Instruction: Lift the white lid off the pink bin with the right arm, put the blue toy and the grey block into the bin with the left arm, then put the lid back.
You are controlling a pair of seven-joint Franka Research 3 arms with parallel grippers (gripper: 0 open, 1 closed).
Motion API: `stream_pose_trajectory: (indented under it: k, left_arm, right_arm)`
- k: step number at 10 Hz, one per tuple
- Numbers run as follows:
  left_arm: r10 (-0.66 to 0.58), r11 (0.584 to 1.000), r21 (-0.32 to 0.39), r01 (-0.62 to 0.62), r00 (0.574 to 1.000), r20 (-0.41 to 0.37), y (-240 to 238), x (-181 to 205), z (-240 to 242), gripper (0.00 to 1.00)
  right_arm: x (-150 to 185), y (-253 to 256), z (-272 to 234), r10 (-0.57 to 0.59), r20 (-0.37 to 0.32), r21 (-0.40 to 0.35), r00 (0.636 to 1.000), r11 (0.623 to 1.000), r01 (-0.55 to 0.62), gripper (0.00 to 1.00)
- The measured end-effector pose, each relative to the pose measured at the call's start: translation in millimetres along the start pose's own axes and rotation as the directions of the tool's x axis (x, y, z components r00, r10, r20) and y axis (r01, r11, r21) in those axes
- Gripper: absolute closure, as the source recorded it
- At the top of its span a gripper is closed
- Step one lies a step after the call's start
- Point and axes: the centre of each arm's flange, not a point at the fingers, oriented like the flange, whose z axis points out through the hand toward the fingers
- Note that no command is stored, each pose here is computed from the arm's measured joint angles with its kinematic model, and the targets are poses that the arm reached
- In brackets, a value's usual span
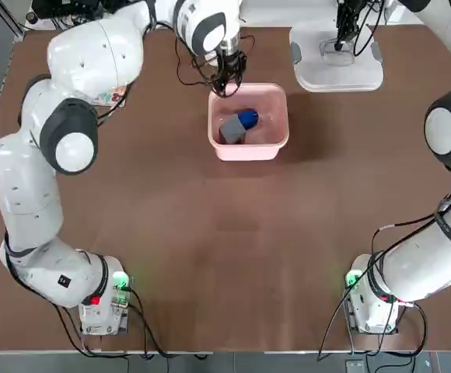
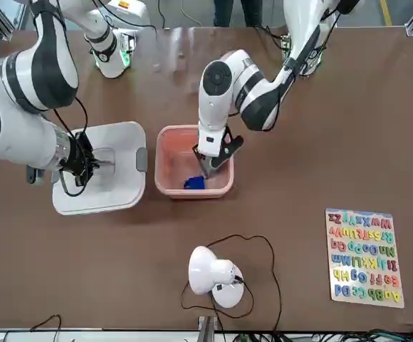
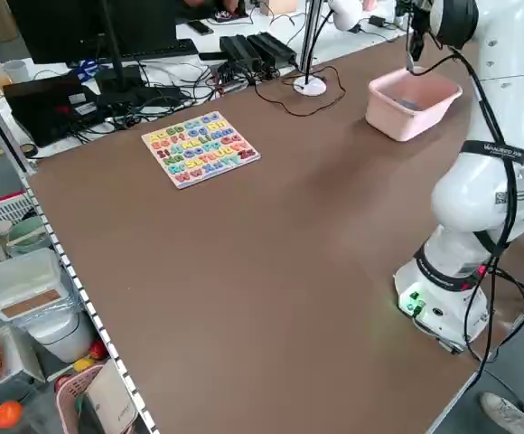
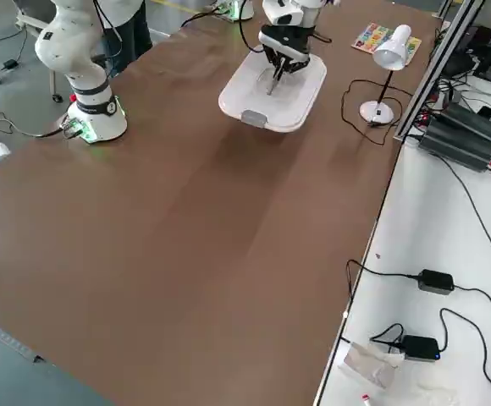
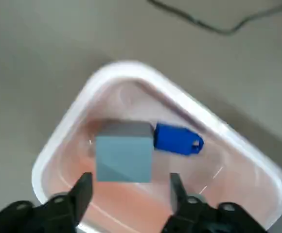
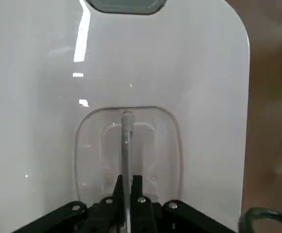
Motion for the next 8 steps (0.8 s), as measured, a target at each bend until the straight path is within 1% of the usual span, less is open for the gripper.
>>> stream_pose_trajectory:
  k: [1, 2, 3, 5, 7, 8]
  left_arm:
    - [-0.056, 0.998, 0.001, 0.056, 0.998, -0.024, -13.8, 44.0, -26.4, 0.07]
    - [-0.092, 0.996, 0.0, 0.092, 0.995, -0.05, -37.0, 95.1, -60.3, 0.0]
    - [-0.094, 0.995, 0.008, 0.095, 0.994, -0.061, -65.8, 140.9, -93.4, 0.0]
    - [-0.009, 1.0, 0.021, 0.01, 1.0, -0.023, -131.0, 209.9, -152.1, 0.0]
    - [0.119, 0.993, 0.023, -0.119, 0.993, 0.025, -188.9, 254.3, -187.8, 0.0]
    - [0.184, 0.982, 0.036, -0.186, 0.982, 0.043, -209.3, 266.7, -192.1, 0.0]
  right_arm:
    - [-4.4, 0.4, 0.6, 0.0, 0.0, 0.0, 1.0, 1.0, 0.0, 0.93]
    - [-13.8, 1.3, 2.3, 0.004, -0.001, 0.0, 1.0, 1.0, -0.004, 0.93]
    - [-30.0, 2.3, 6.2, 0.004, -0.005, 0.001, 1.0, 1.0, -0.004, 0.93]
    - [-77.4, 3.5, 21.6, 0.016, -0.014, 0.02, 1.0, 1.0, -0.016, 0.93]
    - [-121.6, 4.8, 48.0, 0.012, -0.03, 0.013, 0.999, 1.0, -0.012, 0.93]
    - [-141.0, 5.2, 60.2, 0.015, -0.033, 0.015, 0.999, 1.0, -0.015, 0.93]
